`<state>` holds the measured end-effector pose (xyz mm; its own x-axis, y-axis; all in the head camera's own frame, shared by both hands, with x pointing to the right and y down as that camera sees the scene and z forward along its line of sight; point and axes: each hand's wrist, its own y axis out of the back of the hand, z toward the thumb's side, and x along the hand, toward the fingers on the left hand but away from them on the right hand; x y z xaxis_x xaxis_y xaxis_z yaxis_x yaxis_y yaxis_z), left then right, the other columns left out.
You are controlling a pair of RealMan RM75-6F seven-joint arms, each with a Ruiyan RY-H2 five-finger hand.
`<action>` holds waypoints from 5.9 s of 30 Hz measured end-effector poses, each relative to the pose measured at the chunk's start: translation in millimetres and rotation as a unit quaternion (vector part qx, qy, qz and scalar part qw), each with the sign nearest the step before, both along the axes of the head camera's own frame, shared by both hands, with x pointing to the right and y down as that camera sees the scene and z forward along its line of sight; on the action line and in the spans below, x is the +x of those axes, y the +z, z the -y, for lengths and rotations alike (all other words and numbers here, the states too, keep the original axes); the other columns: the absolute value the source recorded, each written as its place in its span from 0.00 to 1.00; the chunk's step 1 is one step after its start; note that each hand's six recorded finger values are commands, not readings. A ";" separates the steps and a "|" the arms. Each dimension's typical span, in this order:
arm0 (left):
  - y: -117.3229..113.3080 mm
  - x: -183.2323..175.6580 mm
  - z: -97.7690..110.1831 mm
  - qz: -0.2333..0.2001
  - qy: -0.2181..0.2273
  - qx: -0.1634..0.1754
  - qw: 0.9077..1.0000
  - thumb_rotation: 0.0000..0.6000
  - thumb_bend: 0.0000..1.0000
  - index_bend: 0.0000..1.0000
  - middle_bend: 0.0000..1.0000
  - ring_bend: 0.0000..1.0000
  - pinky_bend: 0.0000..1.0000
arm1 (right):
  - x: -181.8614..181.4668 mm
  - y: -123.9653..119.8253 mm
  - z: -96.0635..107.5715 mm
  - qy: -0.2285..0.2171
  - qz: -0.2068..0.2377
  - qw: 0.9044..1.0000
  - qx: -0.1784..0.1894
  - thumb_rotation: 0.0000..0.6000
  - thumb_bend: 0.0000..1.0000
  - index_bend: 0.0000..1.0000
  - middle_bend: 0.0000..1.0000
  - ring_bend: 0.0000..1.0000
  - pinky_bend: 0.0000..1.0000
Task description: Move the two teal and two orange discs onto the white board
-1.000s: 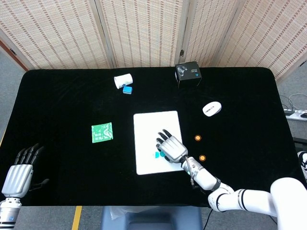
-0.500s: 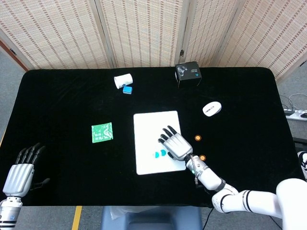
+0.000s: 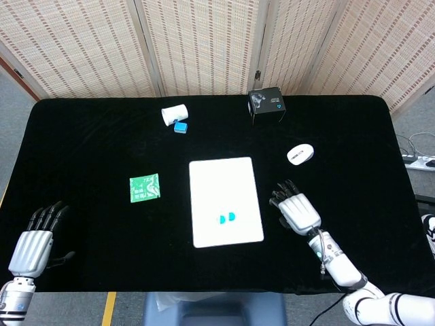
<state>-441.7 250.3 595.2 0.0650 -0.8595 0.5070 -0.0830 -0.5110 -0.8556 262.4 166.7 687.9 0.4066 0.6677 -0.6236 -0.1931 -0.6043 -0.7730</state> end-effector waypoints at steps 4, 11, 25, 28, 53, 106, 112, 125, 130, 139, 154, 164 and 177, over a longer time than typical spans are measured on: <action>-1.7 2.4 0.9 -0.002 0.003 0.003 1.000 1.00 0.15 0.05 0.01 0.04 0.00 | 11.7 6.6 -10.5 0.002 -0.008 1.000 -0.006 1.00 0.44 0.36 0.24 0.05 0.00; -3.5 -1.7 -0.5 0.003 -0.002 0.003 1.000 1.00 0.15 0.05 0.01 0.04 0.00 | 22.9 18.4 -21.6 0.006 -0.016 1.000 -0.007 1.00 0.44 0.37 0.24 0.05 0.00; -2.0 -3.4 -1.3 0.003 -0.002 0.000 1.000 1.00 0.15 0.05 0.01 0.04 0.00 | 24.8 30.8 -37.1 0.005 -0.013 1.000 -0.009 1.00 0.44 0.38 0.23 0.06 0.00; -1.5 -4.3 -2.1 0.003 -0.003 -0.001 1.000 1.00 0.15 0.05 0.01 0.04 0.00 | 24.4 31.3 -36.3 0.006 -0.014 1.000 -0.008 1.00 0.44 0.39 0.23 0.06 0.00; 1.1 -5.8 -2.0 0.004 -0.004 -0.002 1.000 1.00 0.15 0.05 0.01 0.04 0.00 | 25.3 31.1 -29.1 0.020 -0.012 1.000 -0.008 1.00 0.47 0.52 0.26 0.08 0.00; 3.6 -18.2 -7.9 0.011 -0.017 -0.009 1.000 1.00 0.15 0.05 0.01 0.04 0.00 | -182.0 54.9 78.6 -0.026 0.028 0.999 0.010 1.00 0.47 0.25 0.21 0.06 0.00; 3.2 -15.7 -5.9 0.008 -0.014 -0.007 1.000 1.00 0.15 0.05 0.01 0.04 0.00 | -146.3 42.9 85.7 0.002 0.026 0.999 0.025 1.00 0.47 0.32 0.21 0.06 0.00; 0.0 -5.1 -5.0 -0.006 -0.003 -0.002 1.000 1.00 0.15 0.05 0.01 0.04 0.00 | -22.3 37.0 65.0 0.070 -0.018 0.997 0.015 1.00 0.47 0.34 0.22 0.06 0.00; -1.8 -3.2 -5.7 -0.006 0.000 -0.002 1.000 1.00 0.15 0.05 0.01 0.04 0.00 | 2.5 44.9 55.2 0.083 -0.032 0.996 0.004 1.00 0.47 0.35 0.22 0.06 0.00; -1.1 -2.5 -7.3 -0.007 0.000 -0.007 1.000 1.00 0.15 0.05 0.01 0.04 0.00 | 12.8 58.9 45.8 0.080 -0.041 0.996 -0.005 1.00 0.47 0.37 0.22 0.06 0.00; 0.7 -4.2 -7.0 -0.005 -0.001 -0.011 1.000 1.00 0.15 0.05 0.01 0.04 0.00 | 6.5 66.3 43.5 0.070 -0.043 0.997 -0.001 1.00 0.47 0.38 0.22 0.06 0.00; 0.5 -6.0 -7.1 -0.006 -0.004 -0.012 1.000 1.00 0.15 0.05 0.01 0.04 0.00 | 5.8 71.3 40.8 0.066 -0.047 0.997 -0.003 1.00 0.48 0.40 0.23 0.07 0.00; 1.7 -5.6 -6.7 -0.005 -0.003 -0.014 1.000 1.00 0.15 0.04 0.01 0.04 0.00 | 6.2 73.6 44.7 0.072 -0.047 0.996 0.003 1.00 0.48 0.52 0.27 0.08 0.00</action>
<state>-447.3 257.0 596.9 0.0654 -0.8456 0.5298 -0.0940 -0.5338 -0.8404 268.5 122.0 761.5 0.2461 0.7189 -0.6501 -0.1767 -0.6262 -0.7594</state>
